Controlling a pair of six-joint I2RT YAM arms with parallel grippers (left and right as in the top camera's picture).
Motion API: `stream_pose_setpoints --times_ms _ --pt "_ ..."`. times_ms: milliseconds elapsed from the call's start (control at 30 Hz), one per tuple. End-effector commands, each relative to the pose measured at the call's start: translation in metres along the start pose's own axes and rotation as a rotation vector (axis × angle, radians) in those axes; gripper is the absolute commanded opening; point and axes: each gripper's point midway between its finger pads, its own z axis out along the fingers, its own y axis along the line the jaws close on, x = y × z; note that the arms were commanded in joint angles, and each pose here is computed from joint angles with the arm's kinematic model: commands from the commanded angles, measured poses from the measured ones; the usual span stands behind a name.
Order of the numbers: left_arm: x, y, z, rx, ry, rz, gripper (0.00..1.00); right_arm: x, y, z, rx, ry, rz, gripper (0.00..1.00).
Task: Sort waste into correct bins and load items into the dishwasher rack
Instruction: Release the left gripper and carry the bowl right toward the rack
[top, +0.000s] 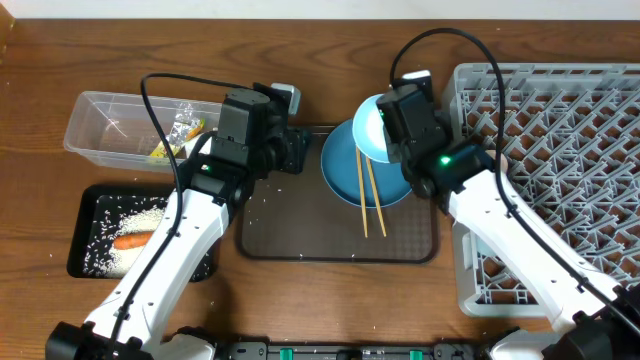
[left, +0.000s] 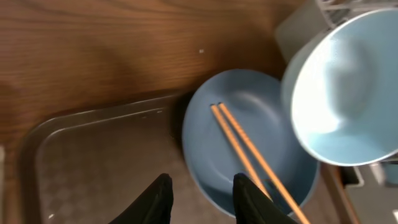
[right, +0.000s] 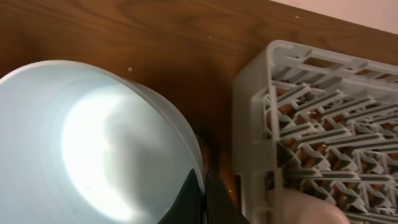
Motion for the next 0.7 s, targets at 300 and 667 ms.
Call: stream_pose_setpoints --times_ms 300,667 --pt "-0.002 0.018 -0.004 -0.1 -0.014 0.015 0.5 -0.006 -0.062 0.006 0.273 -0.014 -0.057 0.01" --pt "-0.002 0.018 -0.004 -0.1 -0.015 0.015 0.8 -0.013 -0.095 0.005 0.403 -0.019 -0.107 0.01"
